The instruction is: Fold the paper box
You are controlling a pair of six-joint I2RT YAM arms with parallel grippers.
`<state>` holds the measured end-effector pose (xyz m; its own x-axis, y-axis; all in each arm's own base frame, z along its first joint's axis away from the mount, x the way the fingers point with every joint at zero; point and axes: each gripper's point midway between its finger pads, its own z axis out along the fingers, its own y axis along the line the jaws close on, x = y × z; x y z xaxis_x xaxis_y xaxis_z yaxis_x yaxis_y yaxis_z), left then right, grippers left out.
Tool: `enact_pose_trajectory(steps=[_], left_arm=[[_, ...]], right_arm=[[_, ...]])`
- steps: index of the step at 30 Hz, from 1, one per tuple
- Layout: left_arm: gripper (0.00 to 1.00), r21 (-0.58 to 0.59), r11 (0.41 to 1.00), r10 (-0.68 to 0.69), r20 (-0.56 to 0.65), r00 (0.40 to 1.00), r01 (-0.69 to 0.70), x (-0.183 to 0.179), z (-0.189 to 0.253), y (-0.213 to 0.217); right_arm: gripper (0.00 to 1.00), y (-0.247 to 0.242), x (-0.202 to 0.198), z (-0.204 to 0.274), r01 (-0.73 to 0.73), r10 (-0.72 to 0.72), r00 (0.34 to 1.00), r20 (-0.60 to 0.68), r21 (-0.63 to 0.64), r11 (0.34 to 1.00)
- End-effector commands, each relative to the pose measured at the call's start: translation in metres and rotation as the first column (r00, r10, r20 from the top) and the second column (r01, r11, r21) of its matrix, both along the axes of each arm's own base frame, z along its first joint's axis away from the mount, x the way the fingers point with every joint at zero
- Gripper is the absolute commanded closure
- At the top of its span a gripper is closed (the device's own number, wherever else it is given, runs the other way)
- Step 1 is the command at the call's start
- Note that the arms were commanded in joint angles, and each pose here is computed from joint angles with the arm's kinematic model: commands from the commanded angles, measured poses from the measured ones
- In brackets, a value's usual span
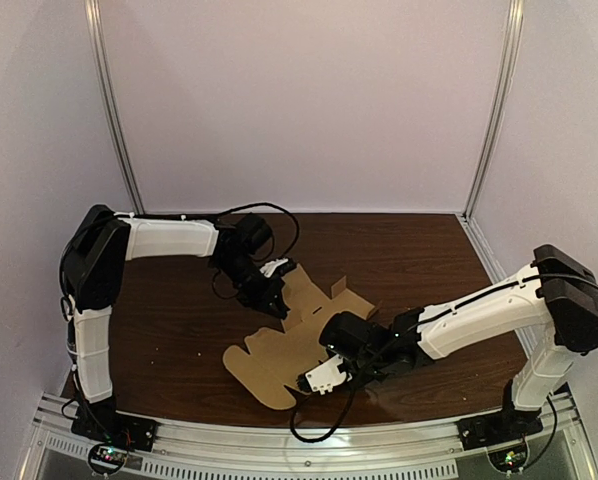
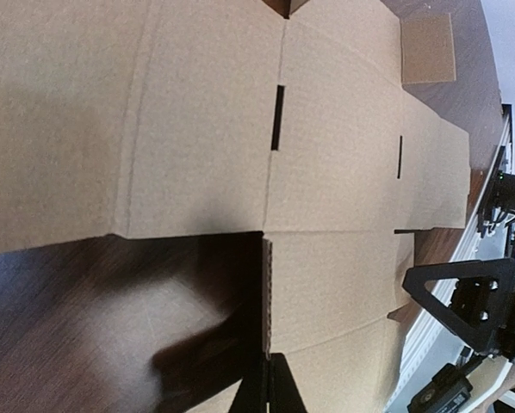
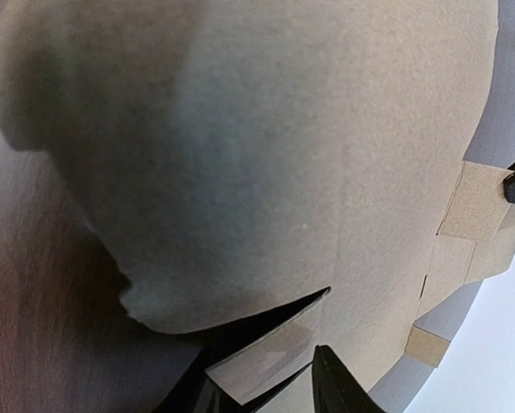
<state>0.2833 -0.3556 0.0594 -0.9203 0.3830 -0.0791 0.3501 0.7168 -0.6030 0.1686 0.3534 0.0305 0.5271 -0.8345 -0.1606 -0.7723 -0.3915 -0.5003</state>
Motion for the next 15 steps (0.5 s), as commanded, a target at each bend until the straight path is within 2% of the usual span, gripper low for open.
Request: enact_pose_trajectory(steps=[1,8,15], left_arm=[[1.00,0.025,0.999,-0.036,0.035,0.999,0.035,0.004,-0.002,0.003],[1.00,0.037,0.994,-0.109,0.080,0.991,0.106,-0.005,-0.002,-0.004],[1.00,0.047,0.992,-0.124,0.090,0.988,0.121,-0.008,-0.003,-0.004]], right_arm=[[0.66,0.003,0.006,0.021,0.006,-0.008,0.999,0.052,0.033,0.999],[0.76,0.009,0.004,0.032,-0.015,0.013,0.999,0.042,0.041,0.999],[0.85,0.007,-0.008,0.021,-0.072,0.071,0.997,-0.038,-0.029,0.997]])
